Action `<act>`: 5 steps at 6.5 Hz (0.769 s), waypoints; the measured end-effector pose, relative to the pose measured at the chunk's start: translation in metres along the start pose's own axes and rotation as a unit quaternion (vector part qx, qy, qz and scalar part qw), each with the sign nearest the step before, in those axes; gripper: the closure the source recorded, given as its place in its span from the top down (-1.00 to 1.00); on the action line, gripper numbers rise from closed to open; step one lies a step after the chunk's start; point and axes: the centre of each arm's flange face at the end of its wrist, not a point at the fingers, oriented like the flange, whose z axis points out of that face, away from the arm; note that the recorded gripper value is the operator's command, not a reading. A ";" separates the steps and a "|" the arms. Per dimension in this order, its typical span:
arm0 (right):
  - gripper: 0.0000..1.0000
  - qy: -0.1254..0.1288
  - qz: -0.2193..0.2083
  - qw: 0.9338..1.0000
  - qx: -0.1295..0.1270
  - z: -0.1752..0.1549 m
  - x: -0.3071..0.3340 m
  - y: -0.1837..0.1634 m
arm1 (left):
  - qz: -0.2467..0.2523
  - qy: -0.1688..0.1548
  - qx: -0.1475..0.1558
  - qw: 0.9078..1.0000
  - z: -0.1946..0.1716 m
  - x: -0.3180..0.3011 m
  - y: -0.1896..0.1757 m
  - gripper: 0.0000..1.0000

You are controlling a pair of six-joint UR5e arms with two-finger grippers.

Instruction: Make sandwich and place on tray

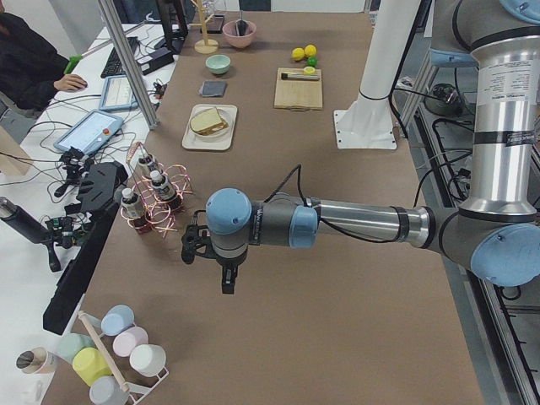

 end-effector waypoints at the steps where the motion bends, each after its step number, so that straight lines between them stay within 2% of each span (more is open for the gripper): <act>1: 1.00 -0.001 -0.001 1.000 0.001 -0.001 -0.001 -0.002 | -0.002 0.000 -0.001 1.000 0.001 -0.001 0.000 0.96; 5: 1.00 -0.001 -0.002 1.000 0.002 -0.002 -0.002 -0.004 | -0.005 0.000 -0.001 1.000 0.002 0.003 -0.005 0.95</act>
